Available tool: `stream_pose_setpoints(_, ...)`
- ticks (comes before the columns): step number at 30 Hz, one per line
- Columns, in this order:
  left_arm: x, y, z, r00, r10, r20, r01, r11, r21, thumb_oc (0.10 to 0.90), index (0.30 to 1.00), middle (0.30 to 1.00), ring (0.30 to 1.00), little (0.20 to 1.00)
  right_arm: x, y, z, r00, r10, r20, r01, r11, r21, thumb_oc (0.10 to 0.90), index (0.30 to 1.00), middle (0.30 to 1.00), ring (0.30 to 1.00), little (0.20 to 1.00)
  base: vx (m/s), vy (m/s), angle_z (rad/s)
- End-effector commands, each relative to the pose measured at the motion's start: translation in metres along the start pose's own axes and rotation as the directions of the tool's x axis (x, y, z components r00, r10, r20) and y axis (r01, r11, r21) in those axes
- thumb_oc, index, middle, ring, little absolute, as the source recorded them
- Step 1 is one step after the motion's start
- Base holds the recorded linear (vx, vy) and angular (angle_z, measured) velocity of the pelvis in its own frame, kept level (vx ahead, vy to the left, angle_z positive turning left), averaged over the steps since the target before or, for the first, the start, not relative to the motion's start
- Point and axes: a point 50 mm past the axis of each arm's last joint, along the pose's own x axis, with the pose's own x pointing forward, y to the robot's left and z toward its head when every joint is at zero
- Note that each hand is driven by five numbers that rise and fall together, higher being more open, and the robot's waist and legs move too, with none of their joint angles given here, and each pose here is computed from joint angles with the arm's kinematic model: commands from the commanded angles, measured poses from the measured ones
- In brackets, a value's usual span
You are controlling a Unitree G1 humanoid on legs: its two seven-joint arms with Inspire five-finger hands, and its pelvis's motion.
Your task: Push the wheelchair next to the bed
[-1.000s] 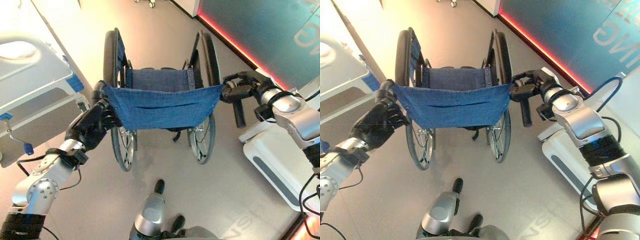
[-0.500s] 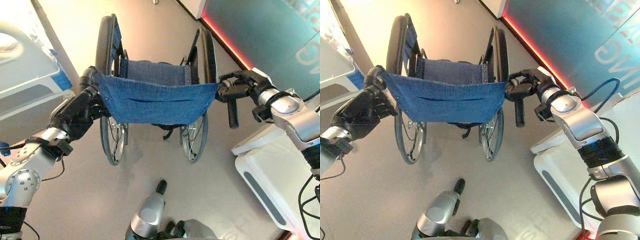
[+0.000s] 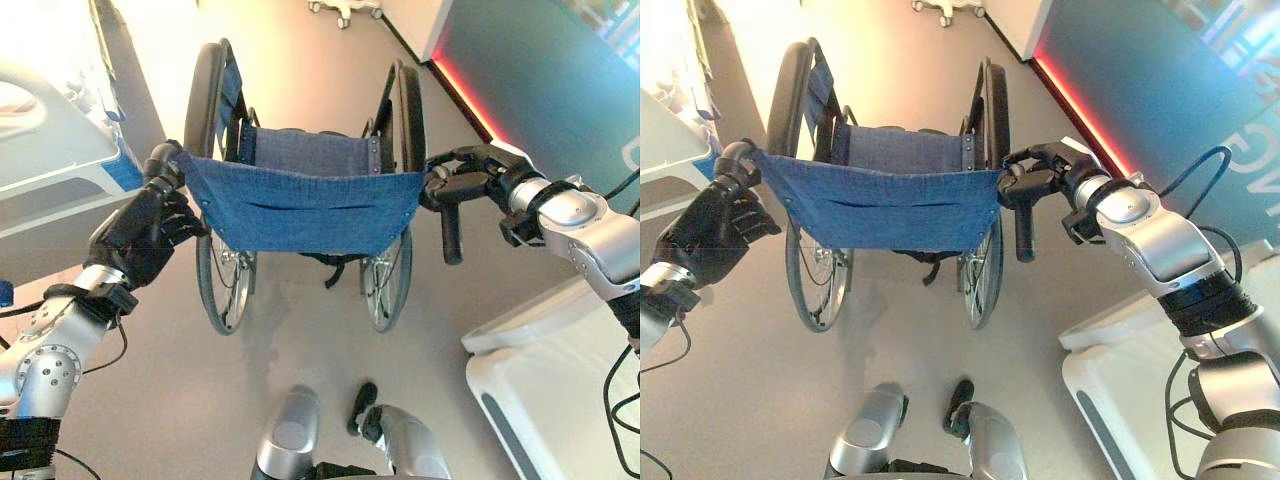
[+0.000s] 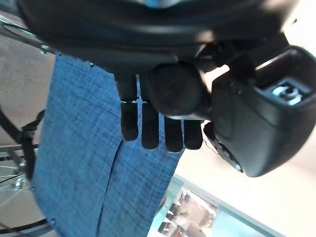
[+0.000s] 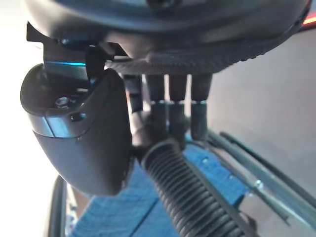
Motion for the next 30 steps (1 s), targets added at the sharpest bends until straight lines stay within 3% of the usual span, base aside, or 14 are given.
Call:
stream_pose_setpoints(1,0.005,-0.041,0.055,0.932,-0.193,0.306,0.190,0.981,0.041,0.400,0.300,0.300,0.300,0.300,-0.022,-0.016,0.064,0.947,-0.026,0.320,0.081,0.984,-0.160,0.400,0.300,0.300,0.300,0.300,0.41,-0.083,0.04)
stream_pose_setpoints(13,0.006,-0.044,0.044,0.918,-0.259,0.300,0.244,0.966,0.088,0.400,0.300,0.300,0.300,0.300,-0.010,-0.005,0.050,0.954,-0.030,0.297,0.086,0.980,-0.178,0.400,0.300,0.300,0.300,0.300,0.45,0.059,0.09)
stream_pose_setpoints(30,0.015,-0.049,0.086,0.901,-0.332,0.281,0.297,0.942,0.159,0.400,0.300,0.300,0.300,0.300,-0.025,-0.024,0.044,0.943,-0.081,0.322,0.131,0.982,-0.138,0.400,0.300,0.300,0.300,0.300,0.42,0.092,-0.07)
